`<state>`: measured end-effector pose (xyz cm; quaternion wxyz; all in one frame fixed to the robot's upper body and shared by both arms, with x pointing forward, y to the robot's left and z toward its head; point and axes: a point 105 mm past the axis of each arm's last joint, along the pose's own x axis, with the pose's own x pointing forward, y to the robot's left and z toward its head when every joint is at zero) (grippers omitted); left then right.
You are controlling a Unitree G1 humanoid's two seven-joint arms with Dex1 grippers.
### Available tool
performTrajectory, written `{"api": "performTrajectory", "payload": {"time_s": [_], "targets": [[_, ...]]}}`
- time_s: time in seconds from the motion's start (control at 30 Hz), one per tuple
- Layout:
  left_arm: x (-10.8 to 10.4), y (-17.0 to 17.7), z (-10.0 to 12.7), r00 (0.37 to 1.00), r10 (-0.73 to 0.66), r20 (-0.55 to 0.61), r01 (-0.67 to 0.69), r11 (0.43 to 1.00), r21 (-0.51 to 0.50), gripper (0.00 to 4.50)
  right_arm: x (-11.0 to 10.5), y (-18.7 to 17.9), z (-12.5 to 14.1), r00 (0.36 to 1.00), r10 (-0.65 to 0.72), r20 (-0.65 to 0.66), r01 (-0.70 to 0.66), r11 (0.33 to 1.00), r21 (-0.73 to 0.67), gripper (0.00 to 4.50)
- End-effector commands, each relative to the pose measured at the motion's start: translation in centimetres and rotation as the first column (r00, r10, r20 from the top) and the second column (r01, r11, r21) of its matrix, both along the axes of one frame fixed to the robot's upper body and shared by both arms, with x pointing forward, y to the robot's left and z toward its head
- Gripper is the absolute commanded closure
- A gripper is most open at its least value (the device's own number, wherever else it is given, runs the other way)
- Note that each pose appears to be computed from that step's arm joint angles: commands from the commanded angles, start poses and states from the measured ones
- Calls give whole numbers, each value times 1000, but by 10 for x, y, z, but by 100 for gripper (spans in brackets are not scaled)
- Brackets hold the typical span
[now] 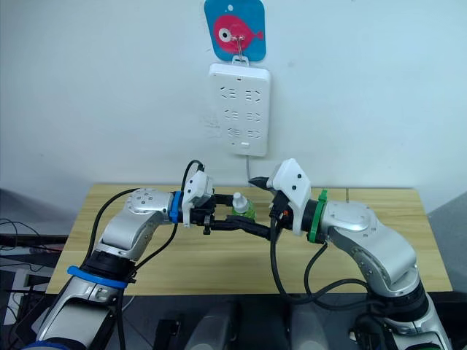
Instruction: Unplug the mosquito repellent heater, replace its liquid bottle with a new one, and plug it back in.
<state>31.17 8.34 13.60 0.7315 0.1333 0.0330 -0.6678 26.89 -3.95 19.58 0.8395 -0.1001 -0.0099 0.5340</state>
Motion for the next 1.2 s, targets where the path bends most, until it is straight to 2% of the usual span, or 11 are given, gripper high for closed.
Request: {"api": "performTrajectory", "payload": {"time_s": [0.03, 0.13, 0.2, 0.4, 0.63, 0.73, 1.0, 1.2], "targets": [[-3, -6, 9, 998, -55, 35, 55, 998, -8, 223, 7, 0, -2, 999, -14, 30, 13, 1000, 23, 0], [-1, -7, 14, 997, -59, 47, 60, 998, -23, 223, 26, -10, -18, 999, -39, 6, 39, 999, 16, 0], [-1, -7, 15, 997, -59, 50, 60, 998, -23, 223, 30, -13, -32, 999, -37, -2, 37, 999, 5, 0], [1, -8, 15, 997, -57, 53, 58, 998, -24, 223, 31, -11, -43, 1000, -12, 3, 12, 1000, 19, 0], [-1, -4, 11, 998, -50, 45, 50, 999, -16, 223, 26, -8, -40, 999, 29, 19, -30, 998, 57, 0], [-1, -4, 11, 998, -46, 45, 47, 999, -14, 223, 22, -5, -39, 999, 49, 22, -51, 996, 69, 63], [-4, -1, 6, 998, -48, 37, 48, 999, 4, 223, 16, 1, -28, 995, 92, 40, -96, 991, 96, 339], [-7, -2, 2, 998, -58, 32, 58, 998, 14, 223, 13, 3, -21, 992, 117, 51, -121, 989, 88, 339]]}}
